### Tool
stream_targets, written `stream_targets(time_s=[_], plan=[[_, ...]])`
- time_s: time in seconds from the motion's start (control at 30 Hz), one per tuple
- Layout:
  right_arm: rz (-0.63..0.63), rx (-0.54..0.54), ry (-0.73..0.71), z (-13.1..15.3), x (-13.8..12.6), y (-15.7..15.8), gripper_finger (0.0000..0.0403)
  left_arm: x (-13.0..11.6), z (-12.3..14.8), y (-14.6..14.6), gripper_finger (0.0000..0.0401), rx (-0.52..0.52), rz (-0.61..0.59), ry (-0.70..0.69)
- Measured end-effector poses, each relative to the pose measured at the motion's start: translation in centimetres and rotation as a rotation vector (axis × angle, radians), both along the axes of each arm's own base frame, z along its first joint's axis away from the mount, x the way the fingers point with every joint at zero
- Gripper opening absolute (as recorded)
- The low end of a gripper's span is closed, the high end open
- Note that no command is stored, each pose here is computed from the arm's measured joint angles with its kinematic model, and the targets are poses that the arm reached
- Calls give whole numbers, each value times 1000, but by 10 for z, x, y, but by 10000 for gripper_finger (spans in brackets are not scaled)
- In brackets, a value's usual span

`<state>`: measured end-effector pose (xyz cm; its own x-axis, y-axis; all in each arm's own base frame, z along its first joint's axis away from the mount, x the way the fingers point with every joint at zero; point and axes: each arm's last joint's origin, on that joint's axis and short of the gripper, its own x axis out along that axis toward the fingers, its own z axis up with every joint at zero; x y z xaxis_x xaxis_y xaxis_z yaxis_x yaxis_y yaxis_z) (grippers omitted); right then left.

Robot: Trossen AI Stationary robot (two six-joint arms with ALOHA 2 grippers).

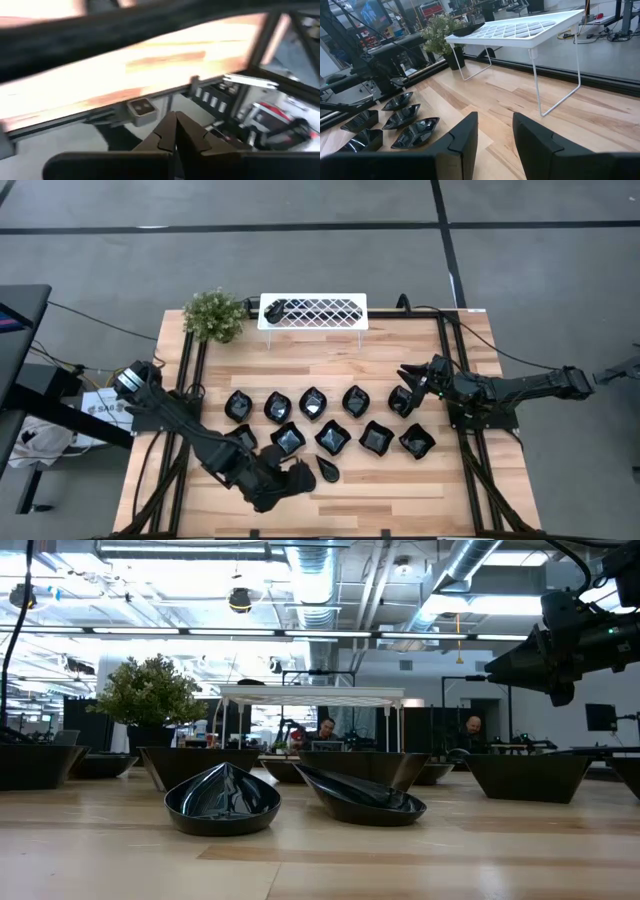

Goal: Pick & Place Mini shaped plates
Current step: Stack the black drop shaped plate on top of the black drop shaped plate on the shelf

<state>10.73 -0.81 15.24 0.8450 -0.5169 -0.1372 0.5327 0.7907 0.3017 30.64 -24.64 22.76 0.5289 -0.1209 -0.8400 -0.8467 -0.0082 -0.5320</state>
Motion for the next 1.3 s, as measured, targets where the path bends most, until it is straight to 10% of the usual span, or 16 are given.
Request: stream_targets(time_s=[1.3], plan=[[-1,-1,1,0,0,0,119,34,-103,11,18,-5,74,290]])
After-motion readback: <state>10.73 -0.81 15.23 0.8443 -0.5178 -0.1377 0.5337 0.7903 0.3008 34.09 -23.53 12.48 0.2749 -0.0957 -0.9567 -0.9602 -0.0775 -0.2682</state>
